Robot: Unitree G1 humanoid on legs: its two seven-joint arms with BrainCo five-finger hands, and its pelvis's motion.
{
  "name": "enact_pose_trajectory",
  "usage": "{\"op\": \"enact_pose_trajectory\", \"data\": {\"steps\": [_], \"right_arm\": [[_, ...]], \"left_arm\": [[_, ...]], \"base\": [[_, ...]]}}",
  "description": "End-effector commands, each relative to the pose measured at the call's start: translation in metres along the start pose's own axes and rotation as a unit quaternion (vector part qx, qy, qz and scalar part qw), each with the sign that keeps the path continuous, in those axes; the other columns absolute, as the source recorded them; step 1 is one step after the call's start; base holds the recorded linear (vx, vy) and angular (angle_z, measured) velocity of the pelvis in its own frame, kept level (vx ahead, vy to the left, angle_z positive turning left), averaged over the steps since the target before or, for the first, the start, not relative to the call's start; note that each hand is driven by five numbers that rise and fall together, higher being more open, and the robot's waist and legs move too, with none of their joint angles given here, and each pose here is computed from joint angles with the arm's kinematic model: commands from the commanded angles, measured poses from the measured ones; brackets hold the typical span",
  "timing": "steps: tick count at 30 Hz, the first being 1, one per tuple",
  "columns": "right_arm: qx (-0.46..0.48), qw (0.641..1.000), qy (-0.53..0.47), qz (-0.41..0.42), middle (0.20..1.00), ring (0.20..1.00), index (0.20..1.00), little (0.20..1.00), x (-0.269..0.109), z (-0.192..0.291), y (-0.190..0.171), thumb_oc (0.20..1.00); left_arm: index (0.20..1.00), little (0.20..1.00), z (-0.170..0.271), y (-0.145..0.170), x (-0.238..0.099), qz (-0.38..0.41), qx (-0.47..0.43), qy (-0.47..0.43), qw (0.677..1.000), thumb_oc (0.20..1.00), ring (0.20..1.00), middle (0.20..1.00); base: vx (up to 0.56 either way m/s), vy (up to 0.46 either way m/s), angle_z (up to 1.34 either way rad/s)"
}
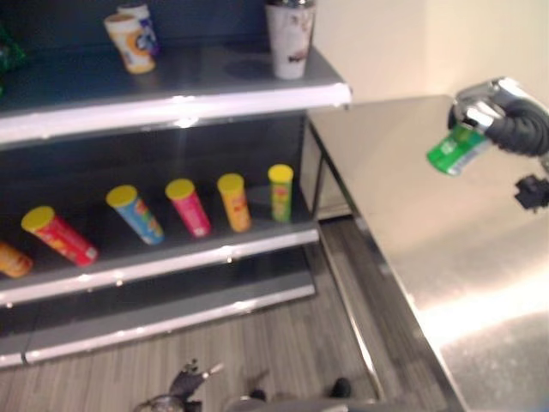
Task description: Put the goods on the table back onto the shelves and tidy them up.
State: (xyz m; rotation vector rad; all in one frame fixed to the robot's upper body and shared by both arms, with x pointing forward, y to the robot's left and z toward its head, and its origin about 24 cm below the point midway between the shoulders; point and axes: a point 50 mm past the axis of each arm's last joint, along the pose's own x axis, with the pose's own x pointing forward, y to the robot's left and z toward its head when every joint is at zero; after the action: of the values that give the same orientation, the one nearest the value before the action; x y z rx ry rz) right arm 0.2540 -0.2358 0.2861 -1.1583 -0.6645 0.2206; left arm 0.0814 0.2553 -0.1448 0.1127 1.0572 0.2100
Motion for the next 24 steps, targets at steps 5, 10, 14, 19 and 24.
{"op": "enact_pose_trajectory", "data": {"steps": [5,10,14,19,24], "right_arm": [[-0.09,0.986,-0.115,-0.078,0.2,0.2,0.2,0.2,0.04,0.051,-0.049,0.2],[-0.084,0.988,-0.11,-0.069,0.2,0.2,0.2,0.2,0.039,0.049,-0.042,0.2],[-0.079,0.986,-0.13,-0.063,0.2,0.2,0.2,0.2,0.047,0.057,-0.036,0.2],[-0.065,0.978,-0.18,-0.077,0.2,0.2,0.2,0.2,0.058,0.076,-0.035,0.2],[-0.065,0.976,-0.2,-0.06,0.2,0.2,0.2,0.2,0.071,0.086,-0.03,0.2]], "left_arm": [[1.0,1.0,0.006,0.023,0.003,0.036,-0.016,0.006,0.999,1.0,1.0,1.0],[1.0,1.0,0.002,0.025,0.002,0.04,-0.007,0.014,0.999,1.0,1.0,1.0],[1.0,1.0,-0.004,0.03,0.001,0.055,0.002,0.025,0.998,1.0,1.0,1.0],[1.0,1.0,-0.011,0.022,0.0,0.048,-0.004,0.036,0.998,1.0,1.0,1.0],[1.0,1.0,-0.013,0.02,-0.001,0.045,-0.015,0.037,0.998,1.0,1.0,1.0]], "base": [[-0.01,0.056,1.28],[0.01,0.095,0.42],[0.0,0.164,-0.18],[0.02,0.013,-0.12],[0.0,0.0,0.0]]}}
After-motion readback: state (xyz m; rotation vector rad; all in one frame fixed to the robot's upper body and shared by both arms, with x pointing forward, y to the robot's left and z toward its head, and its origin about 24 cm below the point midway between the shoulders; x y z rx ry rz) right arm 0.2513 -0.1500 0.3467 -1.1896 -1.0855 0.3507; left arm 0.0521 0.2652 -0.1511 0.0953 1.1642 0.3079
